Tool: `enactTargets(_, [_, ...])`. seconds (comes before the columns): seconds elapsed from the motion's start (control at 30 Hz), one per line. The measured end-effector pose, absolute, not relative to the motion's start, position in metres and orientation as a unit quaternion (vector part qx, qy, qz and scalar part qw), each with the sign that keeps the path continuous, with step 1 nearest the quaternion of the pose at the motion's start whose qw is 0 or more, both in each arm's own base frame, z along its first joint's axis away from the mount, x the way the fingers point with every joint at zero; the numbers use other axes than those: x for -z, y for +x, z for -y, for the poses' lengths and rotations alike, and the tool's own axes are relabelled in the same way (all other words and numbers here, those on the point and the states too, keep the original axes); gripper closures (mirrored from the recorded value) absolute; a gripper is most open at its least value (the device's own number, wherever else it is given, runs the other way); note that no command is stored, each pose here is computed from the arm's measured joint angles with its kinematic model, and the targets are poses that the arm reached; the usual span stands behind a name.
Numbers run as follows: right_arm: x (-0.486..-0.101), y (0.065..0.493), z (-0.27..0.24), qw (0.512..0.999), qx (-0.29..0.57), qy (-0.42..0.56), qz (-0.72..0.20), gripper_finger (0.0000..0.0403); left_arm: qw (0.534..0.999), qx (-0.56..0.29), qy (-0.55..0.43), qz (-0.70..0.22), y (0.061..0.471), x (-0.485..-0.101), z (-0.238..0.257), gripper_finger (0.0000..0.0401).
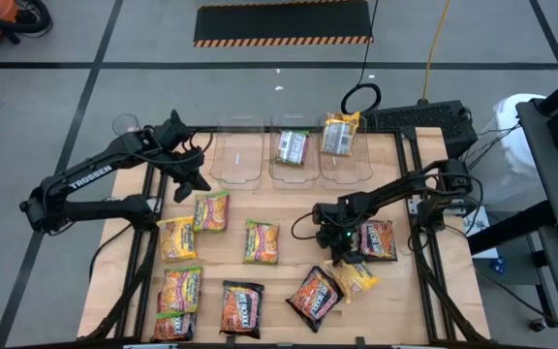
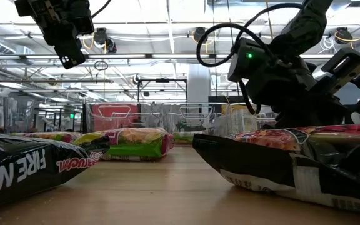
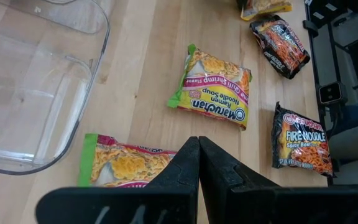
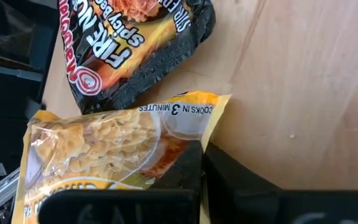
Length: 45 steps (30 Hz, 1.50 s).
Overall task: Sort Maruchan noodles
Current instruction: Put the yellow noodle pack into the right transparent bin
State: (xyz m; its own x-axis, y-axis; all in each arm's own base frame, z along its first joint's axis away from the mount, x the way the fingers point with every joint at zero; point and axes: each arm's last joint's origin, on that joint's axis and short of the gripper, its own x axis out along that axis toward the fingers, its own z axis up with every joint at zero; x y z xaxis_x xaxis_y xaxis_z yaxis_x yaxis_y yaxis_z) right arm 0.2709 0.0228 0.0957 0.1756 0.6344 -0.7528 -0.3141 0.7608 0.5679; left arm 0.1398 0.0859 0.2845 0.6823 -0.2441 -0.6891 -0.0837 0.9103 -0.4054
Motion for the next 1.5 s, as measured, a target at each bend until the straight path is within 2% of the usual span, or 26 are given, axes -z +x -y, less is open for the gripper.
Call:
enactTargets(0.27, [-0.104,0.271,-0.021,0.768,-0.303,0.125,-0.55,0.0402,0.893,0.045,-0.207,-0.396,0.14,-0.284,-0.086,0.0393])
enactTargets(0.5, [-0.13,0.268,-0.012,0.808,-0.217,0.086,-0.541,0.0402,0.894,0.045,-0.207,-0.396,0.14,-0.284,-0.086,0.0393])
enactTargets(1.1, [-0.194,0.235,0.0,0.86,0.007,0.066,-0.507,0.0402,0.894,0.045,-0.205,-0.395,0.14,-0.285,-0.086,0.0393])
enactTargets(1.5, [-0.216,0.219,0.001,0.876,0.073,0.053,-0.473,0.0403,0.895,0.046,-0.203,-0.395,0.14,-0.285,-0.086,0.0393])
